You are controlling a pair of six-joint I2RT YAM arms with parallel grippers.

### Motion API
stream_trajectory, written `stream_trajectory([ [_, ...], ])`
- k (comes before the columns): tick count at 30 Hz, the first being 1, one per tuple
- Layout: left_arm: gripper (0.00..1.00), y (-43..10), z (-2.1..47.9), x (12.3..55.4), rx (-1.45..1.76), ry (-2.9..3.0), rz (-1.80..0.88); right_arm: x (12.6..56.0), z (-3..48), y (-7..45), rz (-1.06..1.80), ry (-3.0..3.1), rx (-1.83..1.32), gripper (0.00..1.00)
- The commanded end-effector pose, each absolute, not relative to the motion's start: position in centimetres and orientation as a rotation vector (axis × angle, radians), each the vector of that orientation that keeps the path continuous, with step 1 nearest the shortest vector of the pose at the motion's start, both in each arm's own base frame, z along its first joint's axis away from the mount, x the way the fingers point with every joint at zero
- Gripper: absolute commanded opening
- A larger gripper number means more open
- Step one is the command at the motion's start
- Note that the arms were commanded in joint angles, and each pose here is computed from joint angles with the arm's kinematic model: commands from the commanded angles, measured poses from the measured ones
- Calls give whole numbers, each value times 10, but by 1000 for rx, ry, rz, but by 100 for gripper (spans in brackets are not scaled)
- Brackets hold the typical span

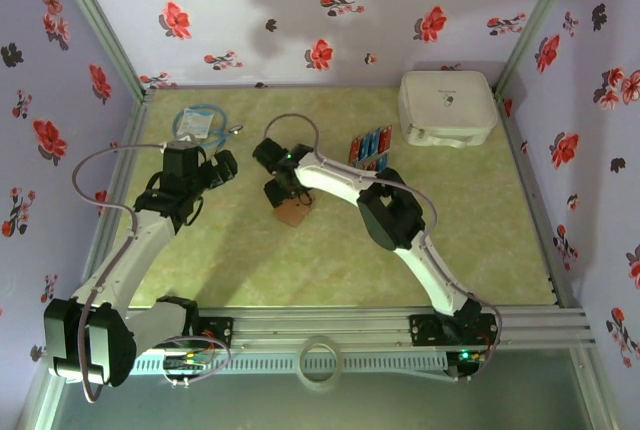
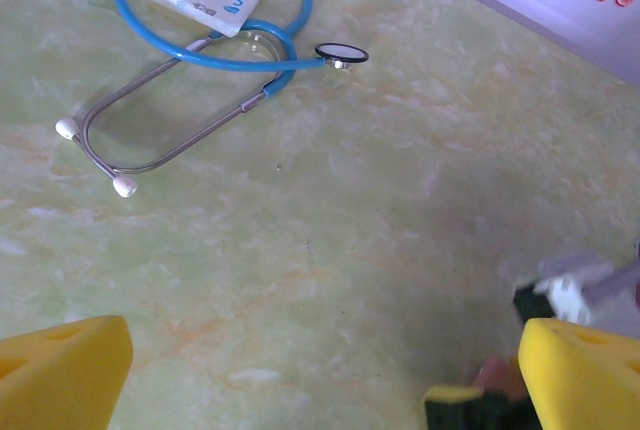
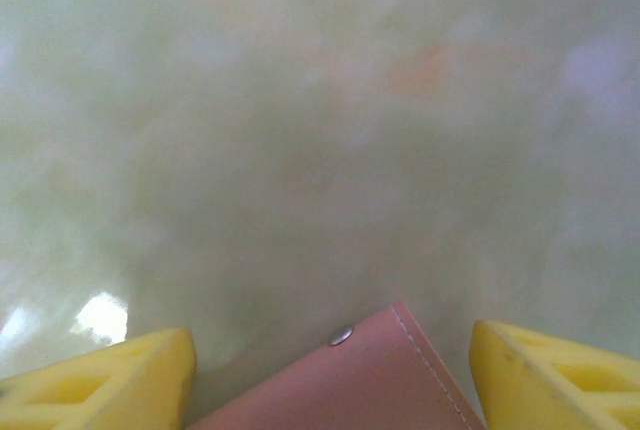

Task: Put the credit cards into the card holder

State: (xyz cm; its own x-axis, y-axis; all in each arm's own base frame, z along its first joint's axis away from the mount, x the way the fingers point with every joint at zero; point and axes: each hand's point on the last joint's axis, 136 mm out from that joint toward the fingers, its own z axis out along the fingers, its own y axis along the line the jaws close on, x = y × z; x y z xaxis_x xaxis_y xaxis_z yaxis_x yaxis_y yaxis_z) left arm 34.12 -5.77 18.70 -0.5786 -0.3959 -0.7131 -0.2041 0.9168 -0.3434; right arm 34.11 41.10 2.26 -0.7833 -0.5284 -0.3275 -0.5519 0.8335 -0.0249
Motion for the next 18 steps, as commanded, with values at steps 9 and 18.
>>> stream_trajectory([
  [9,100,-64,169,332,-460,2261,-333,268,80,412,406,2651,-722,77],
  [18,100,-75,149,314,-437,2318,-414,248,100,375,574,2626,-404,81],
])
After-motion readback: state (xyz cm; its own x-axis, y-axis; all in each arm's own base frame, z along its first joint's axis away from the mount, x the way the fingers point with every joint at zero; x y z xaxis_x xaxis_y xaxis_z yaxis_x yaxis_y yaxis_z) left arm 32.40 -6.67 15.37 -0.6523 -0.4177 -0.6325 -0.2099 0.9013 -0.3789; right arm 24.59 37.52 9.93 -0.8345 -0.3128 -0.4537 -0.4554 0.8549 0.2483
